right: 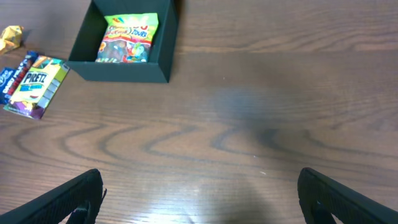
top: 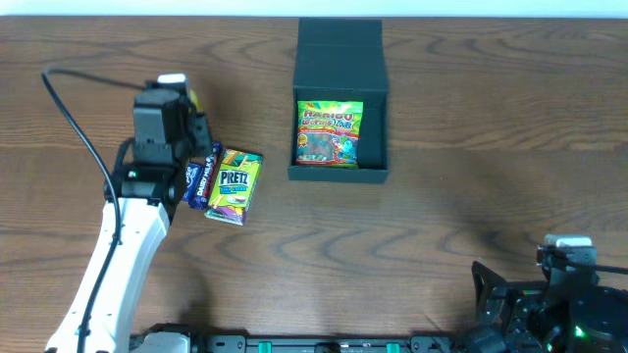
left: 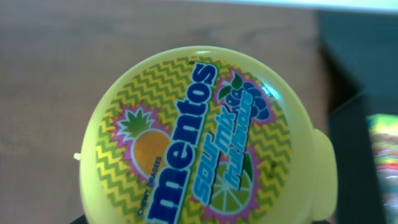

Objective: Pack container
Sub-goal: 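Grasp the yellow Mentos tub with the left gripper and lift, then carry the Mentos tub into the black box beside the bag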

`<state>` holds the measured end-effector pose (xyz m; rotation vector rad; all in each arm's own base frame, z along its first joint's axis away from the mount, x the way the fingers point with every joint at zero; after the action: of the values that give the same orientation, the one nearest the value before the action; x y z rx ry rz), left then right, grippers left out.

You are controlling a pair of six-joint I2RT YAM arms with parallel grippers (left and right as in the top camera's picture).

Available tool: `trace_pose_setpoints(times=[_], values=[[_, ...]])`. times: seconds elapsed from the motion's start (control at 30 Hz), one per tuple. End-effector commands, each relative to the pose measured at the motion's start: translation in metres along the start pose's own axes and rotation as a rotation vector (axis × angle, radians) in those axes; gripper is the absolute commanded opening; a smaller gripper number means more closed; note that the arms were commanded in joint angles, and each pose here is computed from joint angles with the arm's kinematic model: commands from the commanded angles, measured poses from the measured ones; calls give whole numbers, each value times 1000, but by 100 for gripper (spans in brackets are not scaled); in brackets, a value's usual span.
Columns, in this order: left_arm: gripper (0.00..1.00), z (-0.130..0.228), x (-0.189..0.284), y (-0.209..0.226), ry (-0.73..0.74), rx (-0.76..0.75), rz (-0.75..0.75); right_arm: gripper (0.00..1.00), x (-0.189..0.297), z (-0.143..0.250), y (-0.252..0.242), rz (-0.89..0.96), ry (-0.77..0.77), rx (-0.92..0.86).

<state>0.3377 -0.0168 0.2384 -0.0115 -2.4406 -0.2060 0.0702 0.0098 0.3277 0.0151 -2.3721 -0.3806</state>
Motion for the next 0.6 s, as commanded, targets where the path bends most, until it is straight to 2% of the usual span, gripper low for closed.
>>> trace_pose_setpoints(times=[0.0,0.23,0.57], values=[[6,-34,21,-9,-87,-73,39,99,1,-1,0,0,-7,-7],[6,-58,29,-35,-42,-127,108,99,1,-1,0,0,-7,-7],[6,-89,12,-95,161,-270,225,99,1,-1,0,0,-7,-7]])
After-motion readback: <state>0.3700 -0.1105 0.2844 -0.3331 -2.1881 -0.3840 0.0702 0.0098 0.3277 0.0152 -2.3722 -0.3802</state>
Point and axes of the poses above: each gripper's point midway between its finger pads, its own x axis back along the fingers, its own y axis along the line the jaws close on, z = x × y, the point moved 7 cm from there along x, back along the fingers, and after that the axes turned 12 degrees about -x, right-handed, at the moved point
